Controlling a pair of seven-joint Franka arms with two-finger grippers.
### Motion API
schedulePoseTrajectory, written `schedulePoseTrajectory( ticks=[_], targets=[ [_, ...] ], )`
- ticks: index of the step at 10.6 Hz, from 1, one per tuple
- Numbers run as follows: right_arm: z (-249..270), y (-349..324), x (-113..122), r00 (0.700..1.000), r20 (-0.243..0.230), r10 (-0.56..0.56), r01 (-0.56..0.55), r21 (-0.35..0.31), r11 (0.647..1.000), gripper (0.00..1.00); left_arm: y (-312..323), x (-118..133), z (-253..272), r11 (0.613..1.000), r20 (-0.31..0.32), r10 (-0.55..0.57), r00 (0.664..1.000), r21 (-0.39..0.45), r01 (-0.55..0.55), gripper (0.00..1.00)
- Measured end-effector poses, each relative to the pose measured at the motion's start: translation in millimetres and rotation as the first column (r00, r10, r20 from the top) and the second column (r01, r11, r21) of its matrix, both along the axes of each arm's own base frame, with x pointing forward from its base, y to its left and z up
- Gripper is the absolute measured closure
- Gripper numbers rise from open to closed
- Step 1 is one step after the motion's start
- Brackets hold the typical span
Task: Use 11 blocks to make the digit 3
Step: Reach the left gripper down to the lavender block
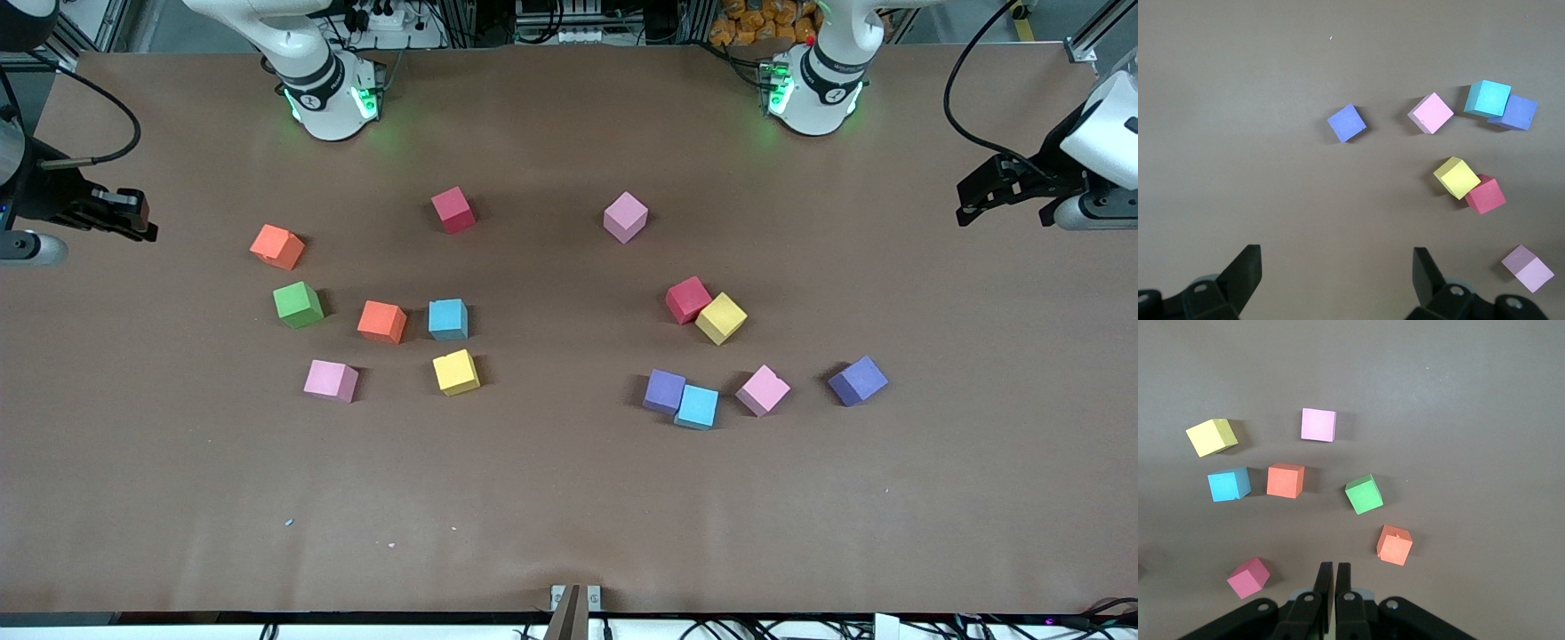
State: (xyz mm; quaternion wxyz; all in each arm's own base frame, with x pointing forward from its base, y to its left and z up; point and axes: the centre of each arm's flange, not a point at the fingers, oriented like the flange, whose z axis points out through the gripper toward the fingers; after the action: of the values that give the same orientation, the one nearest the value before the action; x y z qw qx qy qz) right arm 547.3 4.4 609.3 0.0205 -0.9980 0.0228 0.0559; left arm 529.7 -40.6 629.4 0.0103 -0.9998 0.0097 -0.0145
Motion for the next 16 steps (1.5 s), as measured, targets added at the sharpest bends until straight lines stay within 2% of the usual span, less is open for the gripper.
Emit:
schedulePoseTrajectory(
  ticks=[3, 7, 10, 13, 16],
  targets=[
    [2.0, -1.5, 2.4, 0.999, 0.022, -0.024, 0.024, -0.007, 1.0, 0.92, -0.3, -0.5, 0.1, 1.0, -0.002, -0.001, 1.0, 0.0, 0.001, 0.0],
    [2.2, -8.0, 2.8, 0.999, 0.025, -0.038, 0.039, -0.009, 0.999, 0.92, -24.7, -4.3, -6.0, 1.0, -0.025, -0.03, 0.999, -0.005, 0.03, 0.0],
    [2.1, -15.9, 3.0, 0.998, 0.027, -0.053, 0.054, -0.013, 0.998, 0.89, -68.1, -3.7, -34.1, 0.996, -0.074, -0.057, 0.996, -0.076, 0.051, 0.0],
    [-0.3, -23.0, 6.8, 0.997, 0.039, -0.063, 0.064, -0.026, 0.998, 0.85, -168.0, -9.7, -84.6, 0.993, -0.102, 0.067, 0.992, -0.088, -0.076, 0.0],
    [-5.2, -34.8, 11.6, 0.995, 0.047, -0.085, 0.086, -0.031, 0.996, 0.81, -268.7, -37.3, -148.8, 0.967, -0.15, 0.227, 0.962, -0.082, -0.241, 0.0]
  ],
)
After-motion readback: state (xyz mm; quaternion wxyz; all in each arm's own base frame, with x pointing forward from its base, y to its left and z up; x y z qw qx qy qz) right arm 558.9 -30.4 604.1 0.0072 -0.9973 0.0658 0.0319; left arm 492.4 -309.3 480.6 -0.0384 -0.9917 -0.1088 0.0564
